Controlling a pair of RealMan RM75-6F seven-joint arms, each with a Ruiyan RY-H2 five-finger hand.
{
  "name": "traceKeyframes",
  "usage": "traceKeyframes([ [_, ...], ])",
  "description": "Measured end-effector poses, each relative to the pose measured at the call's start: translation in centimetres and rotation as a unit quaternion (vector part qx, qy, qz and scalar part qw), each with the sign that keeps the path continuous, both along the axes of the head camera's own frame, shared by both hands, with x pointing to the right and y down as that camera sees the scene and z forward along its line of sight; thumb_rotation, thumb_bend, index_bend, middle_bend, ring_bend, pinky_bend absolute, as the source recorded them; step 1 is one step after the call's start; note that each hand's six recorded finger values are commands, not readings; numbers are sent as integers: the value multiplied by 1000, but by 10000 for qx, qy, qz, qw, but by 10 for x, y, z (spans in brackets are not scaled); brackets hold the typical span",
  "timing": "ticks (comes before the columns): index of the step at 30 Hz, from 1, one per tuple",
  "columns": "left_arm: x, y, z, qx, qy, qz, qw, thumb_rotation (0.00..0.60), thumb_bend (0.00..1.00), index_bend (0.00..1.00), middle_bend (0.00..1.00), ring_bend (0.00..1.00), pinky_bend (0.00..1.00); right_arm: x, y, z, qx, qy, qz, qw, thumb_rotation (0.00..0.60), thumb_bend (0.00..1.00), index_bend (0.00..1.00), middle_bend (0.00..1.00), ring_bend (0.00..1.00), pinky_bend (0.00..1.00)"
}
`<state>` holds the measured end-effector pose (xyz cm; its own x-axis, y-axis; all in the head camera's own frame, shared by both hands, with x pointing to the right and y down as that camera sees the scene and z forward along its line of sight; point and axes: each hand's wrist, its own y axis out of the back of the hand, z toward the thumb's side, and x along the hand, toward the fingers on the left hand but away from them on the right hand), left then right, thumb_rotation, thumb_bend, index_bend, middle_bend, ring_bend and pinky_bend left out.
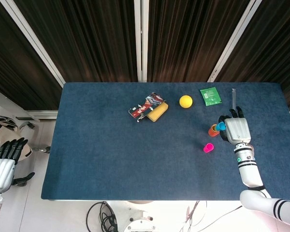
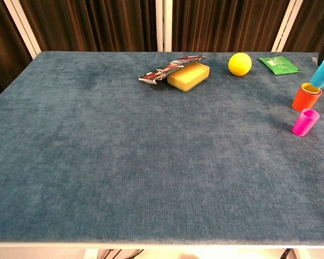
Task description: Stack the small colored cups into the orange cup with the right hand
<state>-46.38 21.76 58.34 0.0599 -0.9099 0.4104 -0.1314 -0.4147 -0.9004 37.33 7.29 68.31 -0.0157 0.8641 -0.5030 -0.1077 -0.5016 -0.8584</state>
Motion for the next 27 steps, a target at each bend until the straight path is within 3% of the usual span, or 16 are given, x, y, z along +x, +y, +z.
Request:
traceKeyframes([
  [10,-1,-2,2,-27,-4,-15,10000,600,120,45,43,0,0,-7,-2,16,-120,-2,-21,9999,600,327,491,495,128,0],
  [12,-2,-2,3,-50,-3,-25,10000,600,121,45,43,0,0,-8,-2,18,-163,-1,-20,9999,600,319,438,468,123,0],
  [16,-4,-2,5,-93,-3,-48,9999,600,120,45,43,0,0,-8,-2,18,-208,-11,-23,9998,600,250,221,303,41,0],
  [18,-4,-2,4,-77,5,-50,10000,600,121,46,43,0,0,-8,-3,15,-188,-70,-12,9998,600,232,170,261,10,0],
  [27,-1,-2,3,-49,16,-21,10000,600,120,46,43,0,0,-19,4,-14,15,-405,-238,9989,600,230,191,285,2,0],
])
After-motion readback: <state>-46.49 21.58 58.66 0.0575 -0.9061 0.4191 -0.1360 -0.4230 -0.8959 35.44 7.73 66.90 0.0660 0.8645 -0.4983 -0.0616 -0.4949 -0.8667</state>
